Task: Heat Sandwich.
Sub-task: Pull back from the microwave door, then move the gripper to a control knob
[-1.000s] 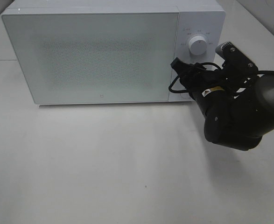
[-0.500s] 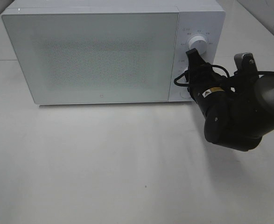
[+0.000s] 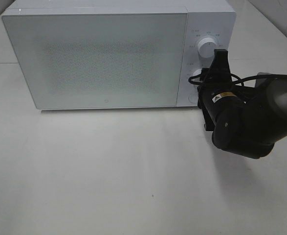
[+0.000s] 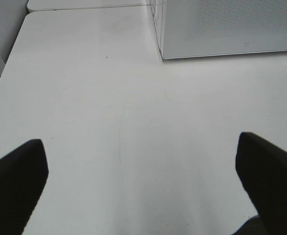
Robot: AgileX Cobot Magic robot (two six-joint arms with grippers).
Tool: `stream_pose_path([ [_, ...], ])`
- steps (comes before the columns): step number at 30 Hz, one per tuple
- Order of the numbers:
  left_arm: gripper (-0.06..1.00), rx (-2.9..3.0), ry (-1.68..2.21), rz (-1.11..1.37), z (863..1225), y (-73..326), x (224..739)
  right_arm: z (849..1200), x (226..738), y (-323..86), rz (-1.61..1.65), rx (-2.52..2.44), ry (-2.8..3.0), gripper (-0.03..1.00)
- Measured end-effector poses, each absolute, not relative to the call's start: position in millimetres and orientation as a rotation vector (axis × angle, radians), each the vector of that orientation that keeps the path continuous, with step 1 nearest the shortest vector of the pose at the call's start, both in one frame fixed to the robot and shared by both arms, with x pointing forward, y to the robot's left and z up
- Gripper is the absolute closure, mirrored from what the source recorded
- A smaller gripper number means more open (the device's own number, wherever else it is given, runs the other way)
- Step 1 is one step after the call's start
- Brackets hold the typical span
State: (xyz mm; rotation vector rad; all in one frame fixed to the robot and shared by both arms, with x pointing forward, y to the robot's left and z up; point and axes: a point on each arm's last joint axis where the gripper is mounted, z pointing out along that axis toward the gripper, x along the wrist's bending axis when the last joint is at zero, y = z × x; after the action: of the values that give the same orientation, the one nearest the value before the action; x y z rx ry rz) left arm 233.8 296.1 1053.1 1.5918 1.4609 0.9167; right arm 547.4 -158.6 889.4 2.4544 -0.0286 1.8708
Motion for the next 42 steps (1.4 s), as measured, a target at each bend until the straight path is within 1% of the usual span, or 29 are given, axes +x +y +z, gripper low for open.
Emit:
stream_pose_path([
  [6, -0.05, 1.592, 1.461, 0.917, 1053.1, 296.1, 233.8, 888.9, 547.3, -158.9, 1.918, 2.521, -0.227, 0.55],
  [11, -0.05, 1.592, 1.461, 0.917, 1053.1, 296.1, 233.8, 888.9, 547.3, -158.9, 1.931, 2.535, -0.275, 0.55],
  [35, -0.05, 1.592, 1.461, 0.917, 1053.1, 296.1, 233.8, 889.6, 547.5, -159.4, 1.926, 2.510, -0.230, 0.55],
  [37, -0.05, 1.592, 1.461, 0.917, 1053.1, 296.1, 233.8, 890.0, 547.6, -159.9, 1.923, 2.489, -0.200, 0.53],
  [38, -0.05, 1.592, 1.461, 0.917, 1053.1, 296.1, 233.8, 890.2, 547.7, -160.0, 1.923, 2.482, -0.189, 0.49],
  [39, -0.05, 1.592, 1.461, 0.917, 1053.1, 296.1, 233.8, 890.2, 547.7, -160.0, 1.923, 2.482, -0.189, 0.49],
  [42, -0.05, 1.592, 1.461, 0.917, 1053.1, 296.1, 233.8, 891.9, 548.1, -160.5, 1.937, 2.453, -0.170, 0.39],
])
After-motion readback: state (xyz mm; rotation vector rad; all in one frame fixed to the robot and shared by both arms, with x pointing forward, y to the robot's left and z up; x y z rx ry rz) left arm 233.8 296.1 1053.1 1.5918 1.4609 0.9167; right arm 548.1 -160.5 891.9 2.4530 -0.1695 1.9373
